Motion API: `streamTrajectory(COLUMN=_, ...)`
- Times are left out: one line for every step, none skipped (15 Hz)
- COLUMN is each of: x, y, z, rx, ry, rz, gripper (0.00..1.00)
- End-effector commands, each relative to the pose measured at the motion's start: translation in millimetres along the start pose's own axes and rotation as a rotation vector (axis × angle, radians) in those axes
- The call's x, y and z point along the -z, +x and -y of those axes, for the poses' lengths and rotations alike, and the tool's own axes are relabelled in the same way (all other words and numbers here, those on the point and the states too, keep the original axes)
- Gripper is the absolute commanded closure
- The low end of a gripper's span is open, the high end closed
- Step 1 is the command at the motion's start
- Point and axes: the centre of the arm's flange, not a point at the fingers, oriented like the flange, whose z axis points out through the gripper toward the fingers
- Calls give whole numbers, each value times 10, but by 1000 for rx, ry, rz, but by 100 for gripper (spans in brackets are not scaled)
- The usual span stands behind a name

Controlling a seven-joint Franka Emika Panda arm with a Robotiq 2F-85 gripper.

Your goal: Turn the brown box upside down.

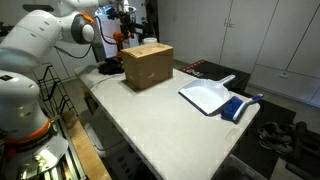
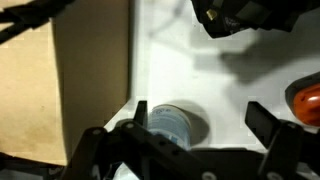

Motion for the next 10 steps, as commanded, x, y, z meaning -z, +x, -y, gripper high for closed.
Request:
streamTrajectory(x=136, y=-392, z=-360, rx=-48, ry=41, rz=-33, gripper=0)
streamTrajectory(x=174, y=-462, z=-450, rx=-45, ry=48, rz=-38, gripper=0)
streamTrajectory(x=218, y=-514, z=-524, rx=-37, ry=65, rz=-44, gripper=0)
streamTrajectory(x=268, y=-563, z=-609, rx=-41, ry=63, rz=-57, gripper=0)
streamTrajectory(x=319, y=-616, z=-688, rx=-43, ry=63, rz=-75, gripper=0)
streamTrajectory(x=363, y=-639, z=-783, rx=-53, ry=43, rz=-107, gripper=0)
streamTrajectory(x=435, y=-670, z=-880, rx=-52, ry=-24, rz=-135, gripper=0)
streamTrajectory(x=489, y=-670, z=-966, rx=-62, ry=-47, rz=-160, gripper=0)
streamTrajectory(x=564, y=-688, z=-1043, rx=-48, ry=-46, rz=-157, gripper=0)
streamTrajectory(x=616, y=-700, z=-1110, rx=-36, ry=-42, rz=-149, gripper=0)
